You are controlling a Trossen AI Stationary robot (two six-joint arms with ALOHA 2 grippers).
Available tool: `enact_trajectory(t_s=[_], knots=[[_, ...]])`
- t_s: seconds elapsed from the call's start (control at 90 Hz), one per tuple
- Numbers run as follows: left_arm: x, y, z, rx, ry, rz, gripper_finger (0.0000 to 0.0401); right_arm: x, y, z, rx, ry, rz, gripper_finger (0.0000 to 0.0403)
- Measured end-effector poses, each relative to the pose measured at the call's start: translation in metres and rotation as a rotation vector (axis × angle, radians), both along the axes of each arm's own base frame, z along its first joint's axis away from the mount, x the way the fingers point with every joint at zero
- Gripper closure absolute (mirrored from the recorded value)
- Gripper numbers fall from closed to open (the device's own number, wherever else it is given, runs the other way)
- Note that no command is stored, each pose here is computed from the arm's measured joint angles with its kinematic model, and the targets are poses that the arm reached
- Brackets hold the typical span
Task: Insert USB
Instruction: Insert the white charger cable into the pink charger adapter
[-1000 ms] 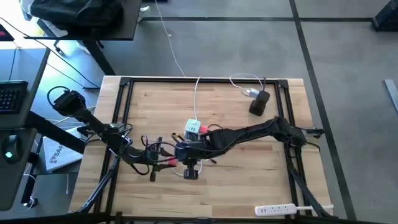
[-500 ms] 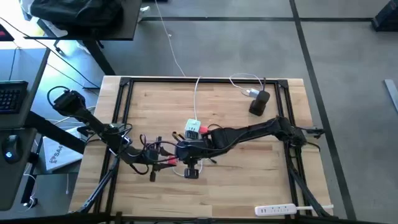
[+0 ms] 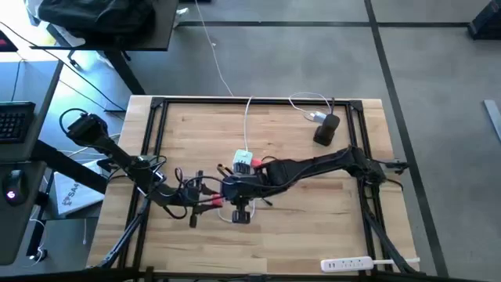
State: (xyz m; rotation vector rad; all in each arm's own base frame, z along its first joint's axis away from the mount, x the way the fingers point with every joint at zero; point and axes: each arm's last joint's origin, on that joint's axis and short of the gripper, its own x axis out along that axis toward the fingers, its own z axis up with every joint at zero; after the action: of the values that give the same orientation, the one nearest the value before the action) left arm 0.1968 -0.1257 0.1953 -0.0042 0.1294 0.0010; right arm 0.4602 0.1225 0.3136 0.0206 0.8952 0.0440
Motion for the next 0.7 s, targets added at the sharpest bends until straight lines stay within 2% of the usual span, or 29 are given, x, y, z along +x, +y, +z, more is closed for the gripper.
enact_trajectory(t_s=[0.333,0.7], knots=[[-0.001,0.001,0.002,0.0,-0.008,0.027,0.0281,-0.002,0.004,0.001,-0.033,-0.006,-0.005,0.0403],[-0.011,-0.002,0.019,-0.003,-0.079,0.009,0.0281,-0.007,0.012,0.009,-0.061,-0.037,0.018,0.0403]])
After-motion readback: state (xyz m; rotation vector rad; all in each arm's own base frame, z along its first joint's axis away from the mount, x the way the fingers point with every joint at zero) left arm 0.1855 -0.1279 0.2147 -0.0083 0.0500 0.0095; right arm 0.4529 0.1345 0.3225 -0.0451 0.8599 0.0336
